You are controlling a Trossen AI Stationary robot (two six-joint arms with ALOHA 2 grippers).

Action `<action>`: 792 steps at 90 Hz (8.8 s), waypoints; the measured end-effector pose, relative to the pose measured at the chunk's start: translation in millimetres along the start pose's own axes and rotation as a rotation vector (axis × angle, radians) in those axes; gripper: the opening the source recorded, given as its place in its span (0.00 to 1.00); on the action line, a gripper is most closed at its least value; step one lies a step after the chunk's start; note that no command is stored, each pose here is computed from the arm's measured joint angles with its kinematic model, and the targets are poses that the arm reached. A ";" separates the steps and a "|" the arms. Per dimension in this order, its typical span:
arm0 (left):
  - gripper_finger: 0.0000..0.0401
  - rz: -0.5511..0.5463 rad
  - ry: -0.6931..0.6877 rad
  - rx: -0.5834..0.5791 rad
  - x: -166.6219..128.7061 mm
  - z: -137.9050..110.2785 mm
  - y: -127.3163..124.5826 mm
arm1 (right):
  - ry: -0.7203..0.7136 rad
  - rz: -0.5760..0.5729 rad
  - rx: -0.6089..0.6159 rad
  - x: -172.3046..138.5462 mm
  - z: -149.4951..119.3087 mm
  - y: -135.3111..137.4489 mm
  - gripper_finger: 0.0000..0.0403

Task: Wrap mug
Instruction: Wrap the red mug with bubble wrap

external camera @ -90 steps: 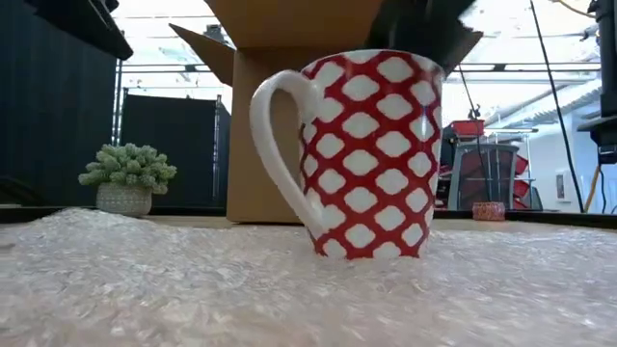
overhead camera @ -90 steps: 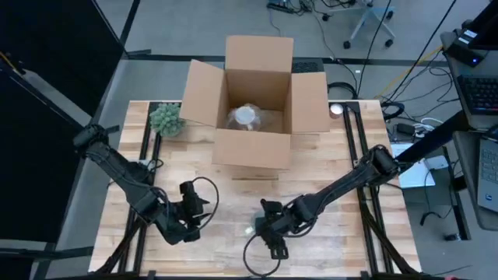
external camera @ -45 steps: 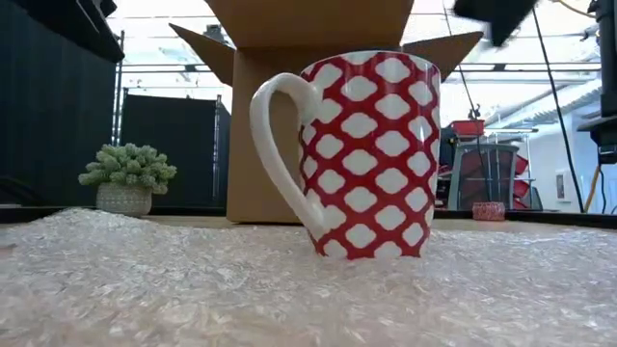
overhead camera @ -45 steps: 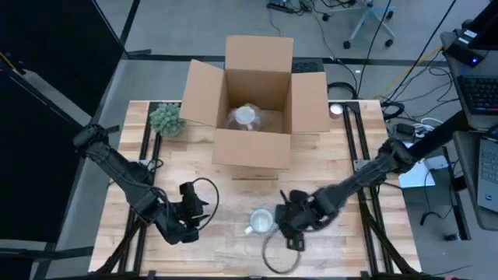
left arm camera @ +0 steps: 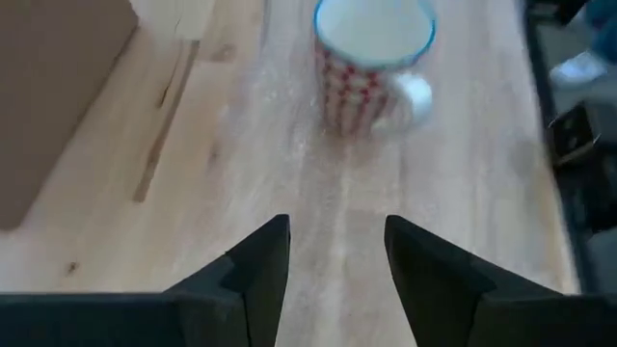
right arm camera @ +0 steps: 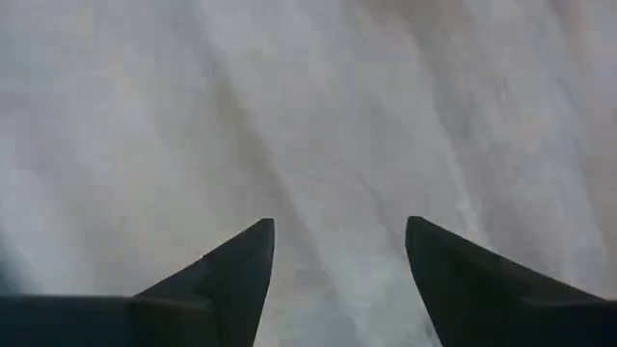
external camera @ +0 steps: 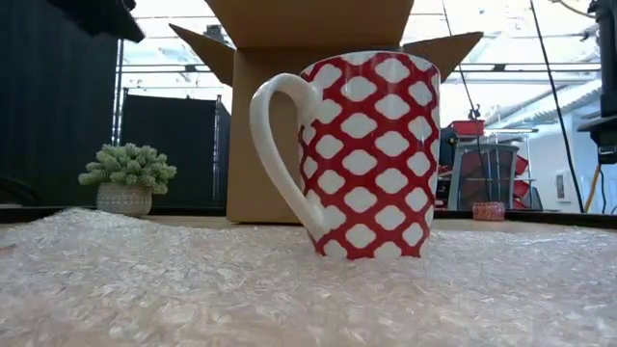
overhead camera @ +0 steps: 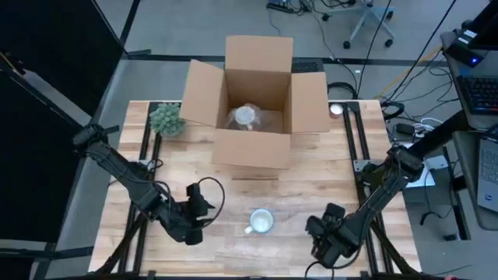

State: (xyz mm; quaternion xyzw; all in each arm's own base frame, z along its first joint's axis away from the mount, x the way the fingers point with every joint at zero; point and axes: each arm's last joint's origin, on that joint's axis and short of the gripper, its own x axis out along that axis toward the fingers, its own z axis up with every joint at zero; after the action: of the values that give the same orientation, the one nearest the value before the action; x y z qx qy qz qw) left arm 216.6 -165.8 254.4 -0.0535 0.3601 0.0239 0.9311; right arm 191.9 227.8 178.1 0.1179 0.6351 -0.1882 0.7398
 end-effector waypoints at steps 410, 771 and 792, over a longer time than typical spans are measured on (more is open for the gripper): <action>0.40 -0.093 -0.190 0.042 33.8 26.0 -2.6 | -0.706 0.305 -0.293 -96.0 207.7 -30.8 0.59; 0.40 -0.123 -0.303 -0.102 148.9 5.9 -0.1 | -0.640 0.114 -0.505 -59.7 114.5 68.4 0.63; 0.40 -0.119 -0.309 -0.101 148.5 5.9 -0.8 | -0.636 0.103 -0.533 -59.1 115.8 67.3 0.64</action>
State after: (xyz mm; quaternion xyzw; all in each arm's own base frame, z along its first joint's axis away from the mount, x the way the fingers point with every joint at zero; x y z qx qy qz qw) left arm 330.4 -165.0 158.8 -0.1173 0.2074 -0.0053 0.9712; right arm 317.2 248.2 251.1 -0.1101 0.3949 -0.0069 0.9121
